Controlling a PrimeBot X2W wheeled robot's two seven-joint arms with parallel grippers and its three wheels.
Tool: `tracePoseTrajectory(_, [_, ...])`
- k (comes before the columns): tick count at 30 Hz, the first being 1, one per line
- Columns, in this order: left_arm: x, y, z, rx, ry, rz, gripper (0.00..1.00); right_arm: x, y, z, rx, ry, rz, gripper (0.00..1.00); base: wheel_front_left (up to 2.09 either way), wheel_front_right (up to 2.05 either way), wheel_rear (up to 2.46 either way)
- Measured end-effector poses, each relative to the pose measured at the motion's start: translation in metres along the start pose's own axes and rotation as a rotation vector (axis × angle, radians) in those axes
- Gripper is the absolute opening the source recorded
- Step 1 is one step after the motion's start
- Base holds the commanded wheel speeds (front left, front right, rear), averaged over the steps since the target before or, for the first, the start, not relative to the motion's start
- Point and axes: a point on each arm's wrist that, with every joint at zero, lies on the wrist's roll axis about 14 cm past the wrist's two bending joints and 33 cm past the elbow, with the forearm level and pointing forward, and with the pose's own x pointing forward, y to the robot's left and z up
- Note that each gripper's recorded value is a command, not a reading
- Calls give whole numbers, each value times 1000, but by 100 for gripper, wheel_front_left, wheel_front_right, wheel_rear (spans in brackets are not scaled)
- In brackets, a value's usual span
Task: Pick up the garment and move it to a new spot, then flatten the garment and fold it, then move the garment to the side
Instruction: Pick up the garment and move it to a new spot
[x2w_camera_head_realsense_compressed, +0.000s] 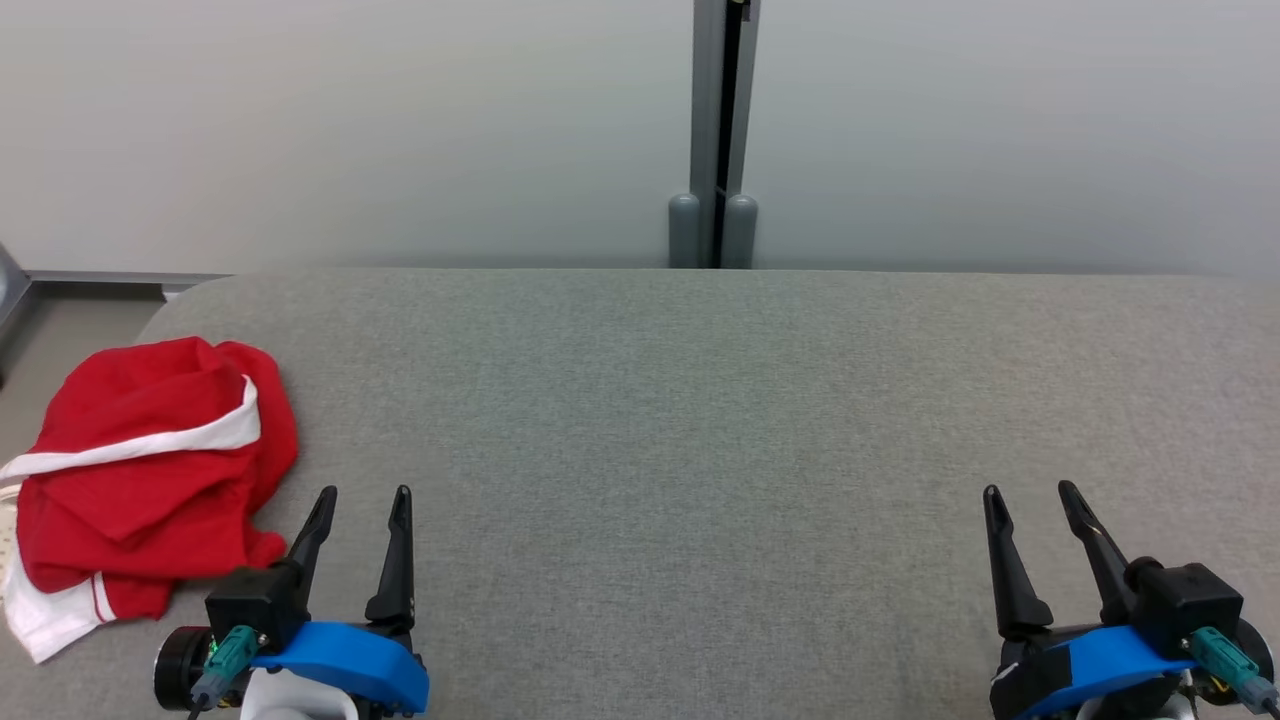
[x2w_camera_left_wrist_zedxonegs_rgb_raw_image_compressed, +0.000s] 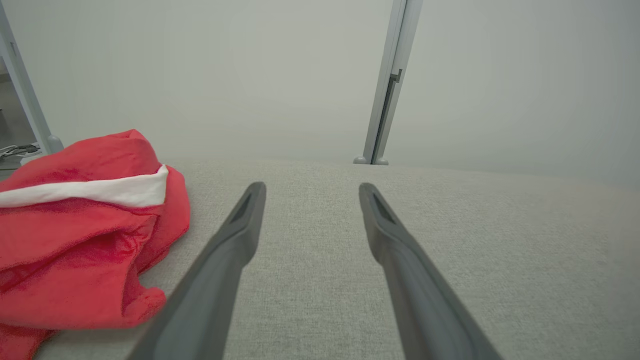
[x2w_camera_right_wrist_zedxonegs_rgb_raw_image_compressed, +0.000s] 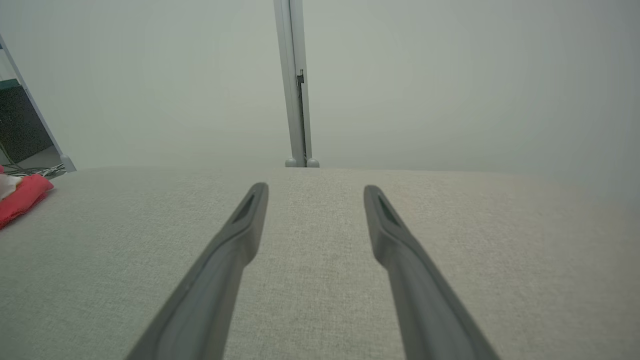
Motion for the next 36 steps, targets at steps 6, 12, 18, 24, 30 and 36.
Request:
tracePoseTrajectory(6, [-14,34,10,-11,-35,116,100,16,37,8,8,-28,110,100,0,0,0])
tracePoseTrajectory(12, [-41,74,19,-20,-73,261,100,31,81,16,23,-48,237,100,0,0,0])
tracePoseTrajectory(18, [-72,106,21,-26,-86,386,100,41,123,14,43,-38,355,100,0,0,0])
tracePoseTrajectory(24, [-94,124,19,-27,-82,470,100,48,150,6,53,-8,431,100,0,0,0])
tracePoseTrajectory(30, [-105,134,16,-21,-68,521,100,53,163,-2,48,13,471,100,0,0,0])
tracePoseTrajectory(36, [-92,138,16,2,-50,519,100,61,161,-8,42,33,477,100,0,0,0])
